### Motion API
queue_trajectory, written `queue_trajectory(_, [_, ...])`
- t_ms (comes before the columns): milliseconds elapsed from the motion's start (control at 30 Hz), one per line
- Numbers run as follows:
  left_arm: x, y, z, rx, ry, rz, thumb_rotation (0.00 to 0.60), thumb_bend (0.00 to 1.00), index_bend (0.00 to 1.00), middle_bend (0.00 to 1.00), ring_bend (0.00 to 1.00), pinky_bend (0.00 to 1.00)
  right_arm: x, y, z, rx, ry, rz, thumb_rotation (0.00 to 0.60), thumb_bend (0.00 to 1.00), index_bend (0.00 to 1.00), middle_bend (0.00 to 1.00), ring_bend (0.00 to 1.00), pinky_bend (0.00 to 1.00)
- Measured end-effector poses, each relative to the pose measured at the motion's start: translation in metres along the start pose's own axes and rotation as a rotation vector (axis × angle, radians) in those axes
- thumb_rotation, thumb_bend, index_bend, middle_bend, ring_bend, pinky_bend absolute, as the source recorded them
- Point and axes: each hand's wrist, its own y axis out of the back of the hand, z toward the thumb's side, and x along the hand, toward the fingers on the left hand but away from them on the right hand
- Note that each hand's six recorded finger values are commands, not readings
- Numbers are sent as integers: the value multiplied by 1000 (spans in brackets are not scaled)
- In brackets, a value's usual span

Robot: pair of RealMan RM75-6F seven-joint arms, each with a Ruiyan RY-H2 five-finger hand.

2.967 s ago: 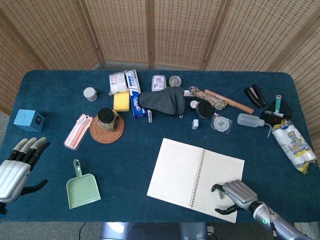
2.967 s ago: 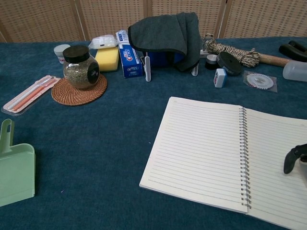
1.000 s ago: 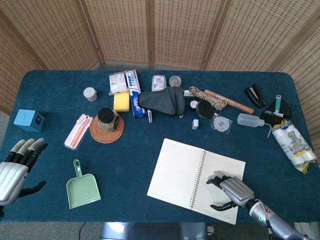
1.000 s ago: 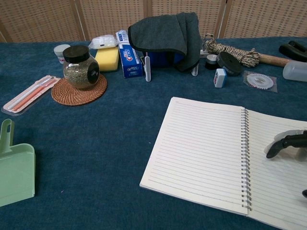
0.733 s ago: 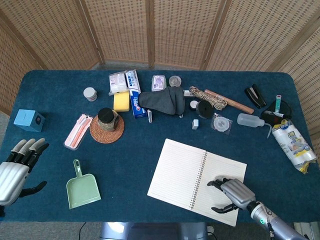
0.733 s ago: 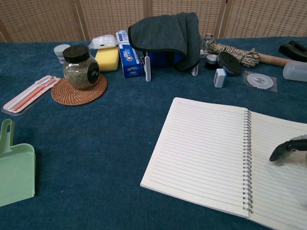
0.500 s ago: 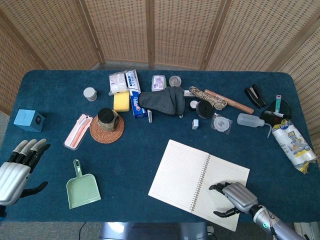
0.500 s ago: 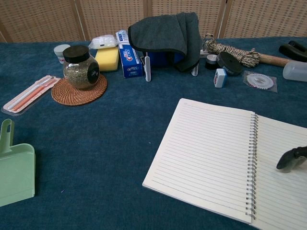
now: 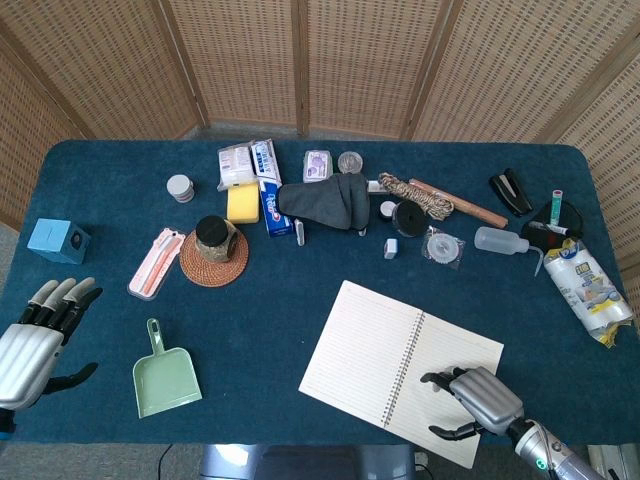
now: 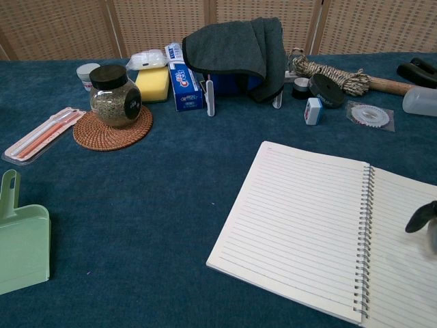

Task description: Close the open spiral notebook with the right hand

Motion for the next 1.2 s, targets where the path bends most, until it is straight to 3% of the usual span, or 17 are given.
queue_trajectory(300, [1, 0, 0, -1, -5, 0, 600, 151, 0, 0, 0, 11, 25, 2, -15, 36, -41, -136, 254, 316, 50, 15, 42, 343])
queue_trajectory(400, [2, -1, 1, -3, -11, -3, 600, 151, 0, 0, 0, 11, 39, -6, -24, 31, -79, -163, 259, 317, 3, 0, 2, 299])
queue_trajectory(667, [6, -4, 6, -4, -29, -12, 600, 151, 0, 0, 0, 11, 68, -29, -47, 27, -167, -183, 270, 238, 0, 0, 0, 186])
queue_trajectory(767, [6, -6, 7, -4, -32, -16, 600, 152, 0, 0, 0, 11, 76, -36, -54, 24, -194, -181, 336, 208, 0, 0, 0, 174])
queue_trajectory(933, [8, -7, 9, -1, -35, -21, 600, 151, 0, 0, 0, 11, 89, -41, -64, 44, -226, -184, 548, 145, 0, 0, 0, 174])
queue_trajectory(1033, [9, -7, 11, 1, -37, -22, 600, 151, 0, 0, 0, 11, 99, -45, -69, 67, -250, -190, 598, 134, 0, 0, 0, 174])
queue_trajectory(1200, [10, -9, 14, 4, -45, -29, 600, 151, 0, 0, 0, 11, 113, -51, -75, 90, -280, -210, 600, 132, 0, 0, 0, 174])
